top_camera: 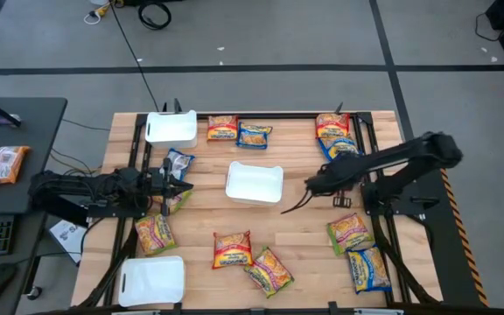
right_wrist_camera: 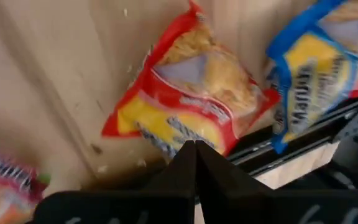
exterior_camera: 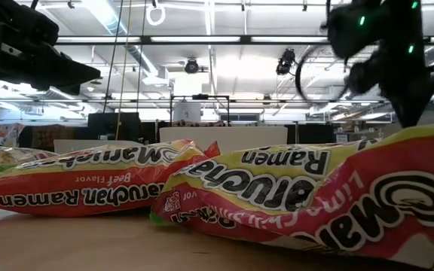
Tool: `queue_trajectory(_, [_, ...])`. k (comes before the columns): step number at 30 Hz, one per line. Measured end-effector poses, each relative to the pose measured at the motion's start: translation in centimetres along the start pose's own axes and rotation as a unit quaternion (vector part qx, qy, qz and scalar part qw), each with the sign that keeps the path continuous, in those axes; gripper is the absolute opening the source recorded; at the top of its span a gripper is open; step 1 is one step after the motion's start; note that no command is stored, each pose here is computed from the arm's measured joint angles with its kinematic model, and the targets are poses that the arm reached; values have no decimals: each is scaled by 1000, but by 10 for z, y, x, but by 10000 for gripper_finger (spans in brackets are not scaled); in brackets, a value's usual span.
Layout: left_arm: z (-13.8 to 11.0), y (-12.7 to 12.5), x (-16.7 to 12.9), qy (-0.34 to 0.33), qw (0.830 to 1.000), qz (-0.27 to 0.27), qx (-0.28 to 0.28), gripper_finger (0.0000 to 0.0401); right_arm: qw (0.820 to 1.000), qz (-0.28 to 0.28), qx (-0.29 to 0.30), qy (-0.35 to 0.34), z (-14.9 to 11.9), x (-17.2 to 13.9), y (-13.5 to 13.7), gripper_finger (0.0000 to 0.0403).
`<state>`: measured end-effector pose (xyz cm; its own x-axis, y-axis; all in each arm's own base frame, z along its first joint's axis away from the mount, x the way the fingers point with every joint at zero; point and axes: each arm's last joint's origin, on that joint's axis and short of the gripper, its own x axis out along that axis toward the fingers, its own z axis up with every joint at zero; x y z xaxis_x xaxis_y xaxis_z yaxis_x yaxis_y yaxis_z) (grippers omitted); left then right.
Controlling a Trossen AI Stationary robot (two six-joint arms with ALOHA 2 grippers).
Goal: Sort Maruchan noodles
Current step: Put the orange noodle pack into the middle white bin
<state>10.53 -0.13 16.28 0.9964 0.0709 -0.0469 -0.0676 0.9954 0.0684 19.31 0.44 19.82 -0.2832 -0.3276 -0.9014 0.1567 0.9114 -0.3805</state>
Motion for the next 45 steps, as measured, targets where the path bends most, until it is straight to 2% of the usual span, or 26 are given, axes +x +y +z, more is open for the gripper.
queue_trajectory(5, [0,0,0,0,1000,0,0,23,999,29,22,12,13,29,6,7])
queue_trajectory(9, [0,0,0,0,1000,0,0,23,999,10,30,32,9,36,5,6])
queue_trajectory(14, [0,0,0,0,1000,0,0,23,998,28,27,46,1,49,9,6])
queue_trajectory(20, [0,0,0,0,1000,0,0,23,994,69,19,77,2,55,19,6])
queue_trajectory(24, [0,2,0,1,999,33,0,23,988,140,28,56,5,51,34,6])
queue_trajectory(26, [1,3,0,-3,998,55,-2,23,980,193,36,37,8,46,44,6])
queue_trajectory(29, [5,4,0,-23,997,68,-36,23,957,286,45,7,13,33,58,6])
queue_trajectory(33, [10,4,0,-54,990,58,-119,23,938,338,60,-53,13,-3,69,6])
queue_trajectory(35, [10,4,0,-57,984,42,-163,23,929,347,63,-109,11,-29,68,7])
queue_trajectory(40, [9,3,0,-52,983,33,-173,23,908,351,79,-216,-10,-84,51,7])
queue_trajectory(42, [9,3,0,-52,987,37,-150,23,914,331,102,-210,-22,-92,41,7])
queue_trajectory(45, [9,3,0,-52,990,40,-126,23,946,247,137,-158,-40,-84,28,7])
